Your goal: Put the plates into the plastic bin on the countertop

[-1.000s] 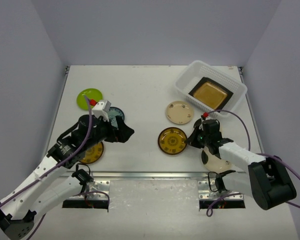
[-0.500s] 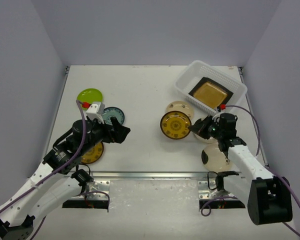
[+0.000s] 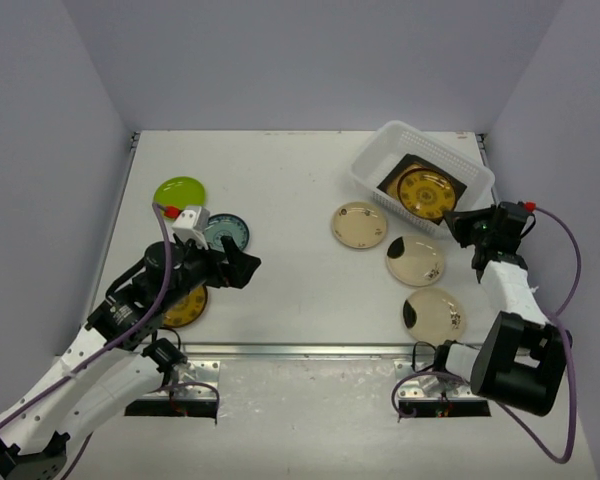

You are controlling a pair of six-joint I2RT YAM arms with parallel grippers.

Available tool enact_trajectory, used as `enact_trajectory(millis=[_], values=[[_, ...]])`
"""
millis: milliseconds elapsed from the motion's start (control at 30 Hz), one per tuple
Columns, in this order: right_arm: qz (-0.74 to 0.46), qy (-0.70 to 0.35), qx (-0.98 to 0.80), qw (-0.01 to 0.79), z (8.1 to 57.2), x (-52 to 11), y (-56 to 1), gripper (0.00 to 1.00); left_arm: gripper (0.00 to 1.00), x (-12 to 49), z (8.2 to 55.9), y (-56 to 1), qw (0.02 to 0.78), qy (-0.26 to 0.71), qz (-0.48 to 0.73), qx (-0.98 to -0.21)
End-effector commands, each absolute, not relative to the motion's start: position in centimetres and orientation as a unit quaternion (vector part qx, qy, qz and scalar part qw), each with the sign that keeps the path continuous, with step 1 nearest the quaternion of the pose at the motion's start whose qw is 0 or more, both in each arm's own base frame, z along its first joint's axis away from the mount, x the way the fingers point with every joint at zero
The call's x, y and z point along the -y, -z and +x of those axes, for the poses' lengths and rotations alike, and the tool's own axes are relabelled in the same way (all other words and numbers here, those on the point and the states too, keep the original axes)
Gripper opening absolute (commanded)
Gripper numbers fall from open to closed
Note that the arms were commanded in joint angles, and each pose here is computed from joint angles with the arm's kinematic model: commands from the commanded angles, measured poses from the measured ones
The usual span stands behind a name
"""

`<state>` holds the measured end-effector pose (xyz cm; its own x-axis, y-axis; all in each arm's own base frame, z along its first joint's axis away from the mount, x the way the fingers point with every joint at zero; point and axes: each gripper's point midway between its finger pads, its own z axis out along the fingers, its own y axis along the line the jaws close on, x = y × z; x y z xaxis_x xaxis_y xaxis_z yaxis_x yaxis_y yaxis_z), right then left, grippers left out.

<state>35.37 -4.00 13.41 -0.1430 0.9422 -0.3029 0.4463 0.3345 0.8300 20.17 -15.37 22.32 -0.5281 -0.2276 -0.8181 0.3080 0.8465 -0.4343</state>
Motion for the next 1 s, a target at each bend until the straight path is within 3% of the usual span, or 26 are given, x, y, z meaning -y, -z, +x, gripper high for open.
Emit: enact_trajectory(millis=[0,467,500,533,633,967], values=[[0.523,-0.281,-0.635,0.494,39.4,7.7,-16.8,0.00,1.00,16.0,20.4,-23.6,0.502,0.295,0.035,-0.813],[0.487,-0.268,-0.671,0.489,46.6,9.9,-14.4,0.00,1.00,16.0,19.8,-24.6,0.514,0.310,0.041,-0.799],[0.482,-0.270,-0.677,0.486,46.8,9.8,-14.1,0.04,1.00,16.0,19.8,-24.6,0.515,0.311,0.040,-0.798],[0.477,-0.266,-0.687,0.480,46.9,9.8,-13.5,0.26,1.00,15.8,19.8,-24.8,0.519,0.310,0.037,-0.796],[0.469,-0.267,-0.690,0.483,46.4,9.4,-13.5,0.54,1.00,15.6,19.8,-25.0,0.525,0.310,0.033,-0.792],[0.426,-0.254,-0.712,0.497,42.1,7.3,-18.4,0.87,1.00,15.9,21.1,-23.1,0.491,0.292,-0.013,-0.821]])
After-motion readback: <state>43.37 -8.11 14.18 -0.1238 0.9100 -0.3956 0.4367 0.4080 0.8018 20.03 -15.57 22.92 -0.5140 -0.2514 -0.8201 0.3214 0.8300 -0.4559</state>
